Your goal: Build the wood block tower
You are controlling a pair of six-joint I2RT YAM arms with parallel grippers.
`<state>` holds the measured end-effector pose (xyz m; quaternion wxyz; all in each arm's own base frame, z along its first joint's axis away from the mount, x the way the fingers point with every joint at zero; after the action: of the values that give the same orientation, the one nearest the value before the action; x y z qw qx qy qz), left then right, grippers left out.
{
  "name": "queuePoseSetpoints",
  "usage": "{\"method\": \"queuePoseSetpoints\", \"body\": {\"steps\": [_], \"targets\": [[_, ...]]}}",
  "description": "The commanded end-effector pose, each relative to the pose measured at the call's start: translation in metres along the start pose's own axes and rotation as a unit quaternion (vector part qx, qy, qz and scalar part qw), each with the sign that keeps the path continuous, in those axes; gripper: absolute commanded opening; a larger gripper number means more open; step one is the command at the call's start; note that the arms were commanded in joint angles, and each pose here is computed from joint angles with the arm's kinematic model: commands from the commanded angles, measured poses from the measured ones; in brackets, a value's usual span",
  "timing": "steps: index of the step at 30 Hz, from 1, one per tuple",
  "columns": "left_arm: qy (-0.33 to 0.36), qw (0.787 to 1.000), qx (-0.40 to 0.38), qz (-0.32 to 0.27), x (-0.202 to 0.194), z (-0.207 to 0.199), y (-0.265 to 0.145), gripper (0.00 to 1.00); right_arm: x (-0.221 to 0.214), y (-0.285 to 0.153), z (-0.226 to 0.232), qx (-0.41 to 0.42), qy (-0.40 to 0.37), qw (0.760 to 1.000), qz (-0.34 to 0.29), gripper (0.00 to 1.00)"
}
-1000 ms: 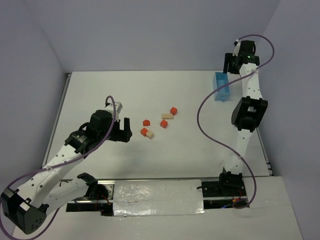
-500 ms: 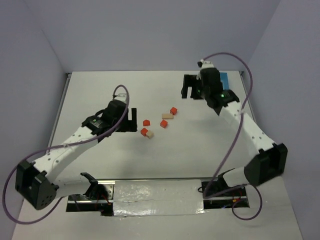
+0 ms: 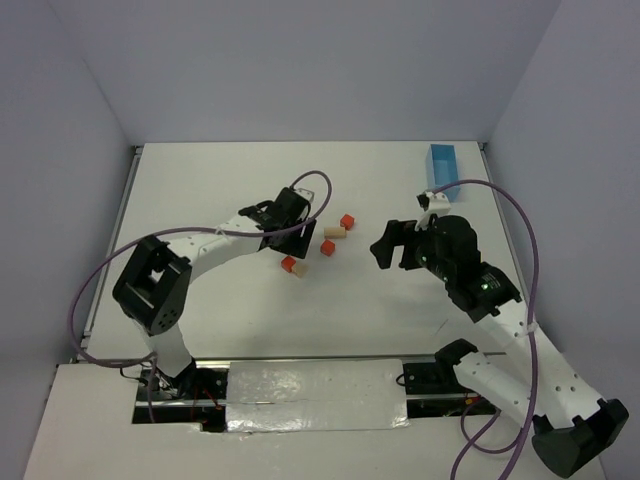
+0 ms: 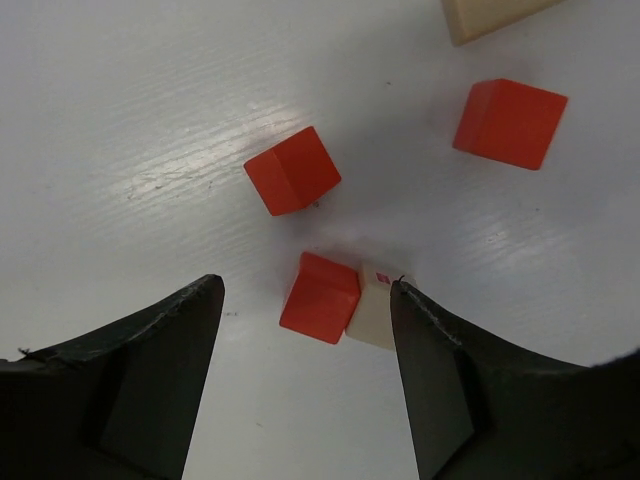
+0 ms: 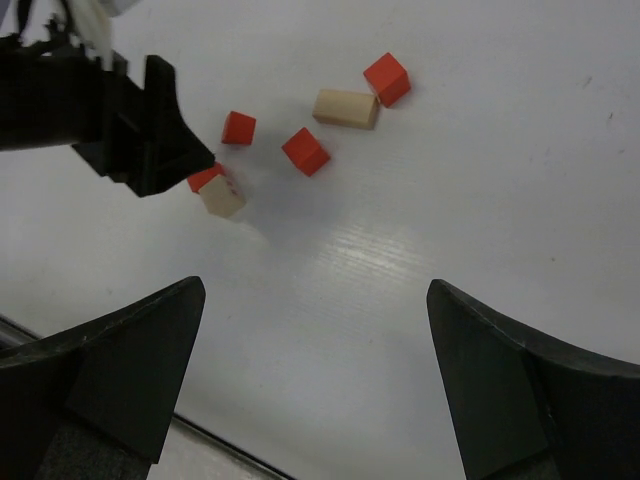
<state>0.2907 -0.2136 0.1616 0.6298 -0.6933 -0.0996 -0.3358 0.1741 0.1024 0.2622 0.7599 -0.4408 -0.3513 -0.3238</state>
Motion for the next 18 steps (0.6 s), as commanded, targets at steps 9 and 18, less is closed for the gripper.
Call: {"method": "queuePoseSetpoints", "body": {"steps": [9,18], "targets": [[0.02,0.997,-0.076,-0.003,0.001,-0.006,0.007,0.99,-0.008,0.001,0.011,0.049,-0.012,0.999,0.019,1.0],[0.033,0.997,-0.07,0.031,-0.014,-0.005,0.015,1.0,-0.01,0.002,0.013,0.059,-0.015,0.998,0.023,1.0]]}}
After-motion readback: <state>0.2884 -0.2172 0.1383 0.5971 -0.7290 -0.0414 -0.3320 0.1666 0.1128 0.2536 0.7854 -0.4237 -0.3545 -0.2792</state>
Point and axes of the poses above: each gripper's point midway between its finger pads, its own y axis out along the fingers, its own z axis along the line the jaws close on, x = y × z, the point moved 9 cm from there along -y, back along the fingers, and after that the axes turned 3 degrees about y, right-handed, at the moved point
